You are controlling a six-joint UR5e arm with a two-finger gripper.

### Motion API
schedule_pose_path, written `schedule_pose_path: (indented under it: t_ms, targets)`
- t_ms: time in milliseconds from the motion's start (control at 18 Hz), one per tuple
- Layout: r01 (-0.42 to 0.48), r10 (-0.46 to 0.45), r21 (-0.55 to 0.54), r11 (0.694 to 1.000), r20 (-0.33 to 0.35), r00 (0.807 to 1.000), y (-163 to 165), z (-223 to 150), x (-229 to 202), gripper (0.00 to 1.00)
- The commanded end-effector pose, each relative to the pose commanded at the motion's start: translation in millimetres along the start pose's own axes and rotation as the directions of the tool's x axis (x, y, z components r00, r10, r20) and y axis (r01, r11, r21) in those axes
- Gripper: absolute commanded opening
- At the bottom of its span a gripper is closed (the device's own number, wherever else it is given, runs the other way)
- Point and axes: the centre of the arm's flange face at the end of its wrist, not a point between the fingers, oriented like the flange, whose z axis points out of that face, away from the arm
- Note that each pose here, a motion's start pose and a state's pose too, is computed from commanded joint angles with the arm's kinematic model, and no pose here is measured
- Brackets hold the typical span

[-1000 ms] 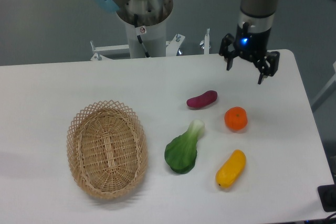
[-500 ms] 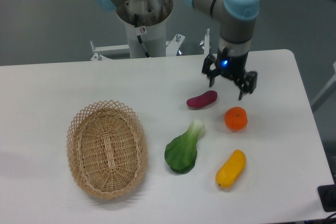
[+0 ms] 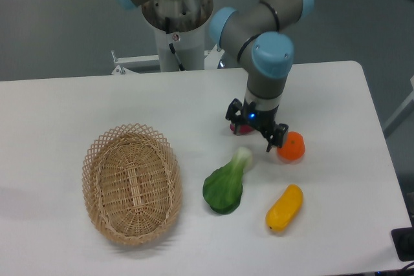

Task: Pick up the green vegetable from the table
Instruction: 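Lower the gripper onto the bok choy stem and close it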

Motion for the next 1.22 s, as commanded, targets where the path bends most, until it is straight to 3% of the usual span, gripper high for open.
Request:
schedule_pose_path:
  t_ms: [333, 778, 889, 1000, 1222]
  targets:
    - [-0.023, 0.022, -0.019, 1.000, -0.012, 1.000, -10, 31, 3, 1.00]
    - [-0.023, 0.022, -0.023, 0.999, -0.023, 0.999, -15, 40, 7, 0.98]
    - [-0.021, 0.021, -0.021, 1.000, -0.018, 1.000, -15, 37, 5, 0.70]
    - [-0.021, 0.021, -0.020, 1.000, -0.016, 1.000, -16, 36, 4, 0.52]
    - [-0.021, 0.021, -0.017, 1.000, -0.008, 1.000, -17, 32, 2, 0.38]
